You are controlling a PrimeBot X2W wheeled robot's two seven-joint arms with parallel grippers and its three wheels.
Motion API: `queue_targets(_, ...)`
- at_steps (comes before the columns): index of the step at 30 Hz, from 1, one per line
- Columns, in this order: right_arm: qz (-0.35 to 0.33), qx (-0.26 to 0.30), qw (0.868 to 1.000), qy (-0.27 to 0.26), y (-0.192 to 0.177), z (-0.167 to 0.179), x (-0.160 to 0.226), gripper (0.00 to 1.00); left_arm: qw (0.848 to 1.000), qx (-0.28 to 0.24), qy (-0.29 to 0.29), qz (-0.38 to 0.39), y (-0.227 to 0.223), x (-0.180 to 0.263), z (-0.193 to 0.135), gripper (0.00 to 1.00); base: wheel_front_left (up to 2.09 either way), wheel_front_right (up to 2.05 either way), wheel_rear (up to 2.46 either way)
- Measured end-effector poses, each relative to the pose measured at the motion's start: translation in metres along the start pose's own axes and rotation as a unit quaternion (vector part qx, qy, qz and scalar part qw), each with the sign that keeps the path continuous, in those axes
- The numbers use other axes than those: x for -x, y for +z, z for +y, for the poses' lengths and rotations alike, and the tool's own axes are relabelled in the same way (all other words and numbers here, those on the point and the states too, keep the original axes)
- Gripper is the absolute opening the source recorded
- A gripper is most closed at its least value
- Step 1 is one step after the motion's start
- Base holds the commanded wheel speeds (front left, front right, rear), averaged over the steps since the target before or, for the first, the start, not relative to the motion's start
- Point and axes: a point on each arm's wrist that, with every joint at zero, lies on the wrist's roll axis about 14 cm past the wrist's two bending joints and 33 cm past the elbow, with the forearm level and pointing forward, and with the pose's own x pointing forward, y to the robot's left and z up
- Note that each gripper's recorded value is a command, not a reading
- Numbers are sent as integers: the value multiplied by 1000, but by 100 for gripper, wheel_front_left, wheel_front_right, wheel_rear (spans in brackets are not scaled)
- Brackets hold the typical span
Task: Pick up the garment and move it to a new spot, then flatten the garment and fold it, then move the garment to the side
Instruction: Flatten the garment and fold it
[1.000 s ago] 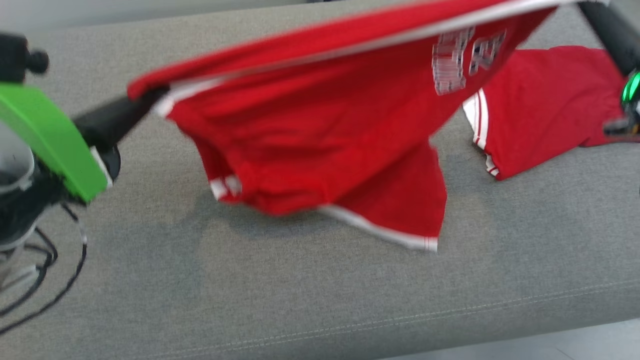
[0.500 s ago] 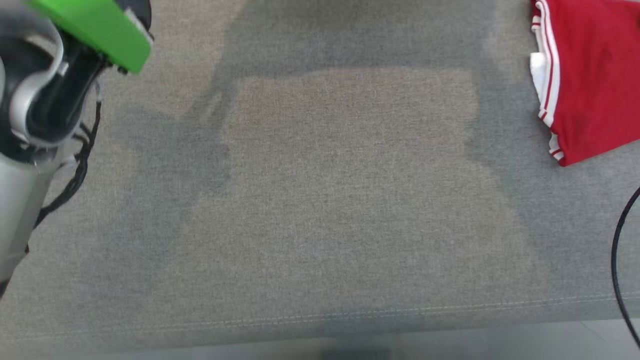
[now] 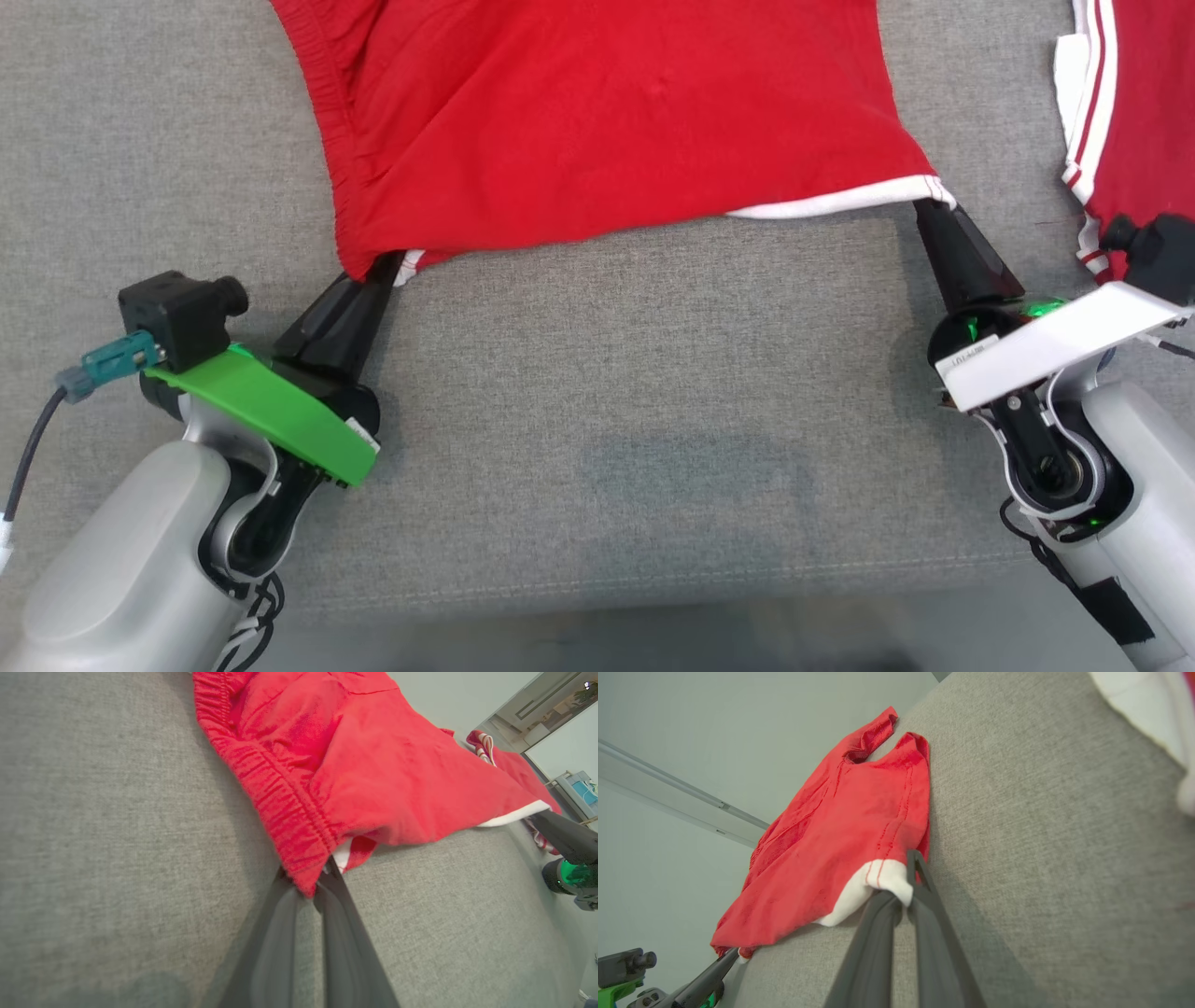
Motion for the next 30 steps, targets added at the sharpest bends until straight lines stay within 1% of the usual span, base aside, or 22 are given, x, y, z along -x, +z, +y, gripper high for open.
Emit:
queue_targets(1,-3,-2,1000,2,0,0,3,0,1000,8,5,-7,1,3,3,0,0,0,0)
queue_targets(3,-6,-4,1000,-1,-1,-2,11,0,1000,5,8,-10,2,8,5,0,0,0,0)
queue_targets(6,8,11,1000,-10,-8,-8,29,0,1000,13,19,-12,0,19,7,0,0,0,0)
queue_targets(10,11,23,999,-28,-6,-17,51,0,999,35,-1,3,-10,31,-13,0,0,0,0)
queue_targets(12,13,34,999,-30,-3,-19,61,0,999,37,-13,6,-12,37,-24,0,0,0,0)
queue_targets(17,25,61,998,-22,1,-16,81,0,998,46,-26,26,-23,58,-42,0,0,0,0)
queue_targets(19,30,62,997,-21,0,-15,85,0,998,50,-26,34,-28,63,-45,0,0,0,0)
queue_targets(24,53,70,996,-24,-6,-15,106,0,994,85,-26,62,-50,91,-58,0,0,0,0)
queue_targets(30,69,42,996,-34,-16,-14,130,0,993,100,-27,52,-51,110,-68,0,0,0,0)
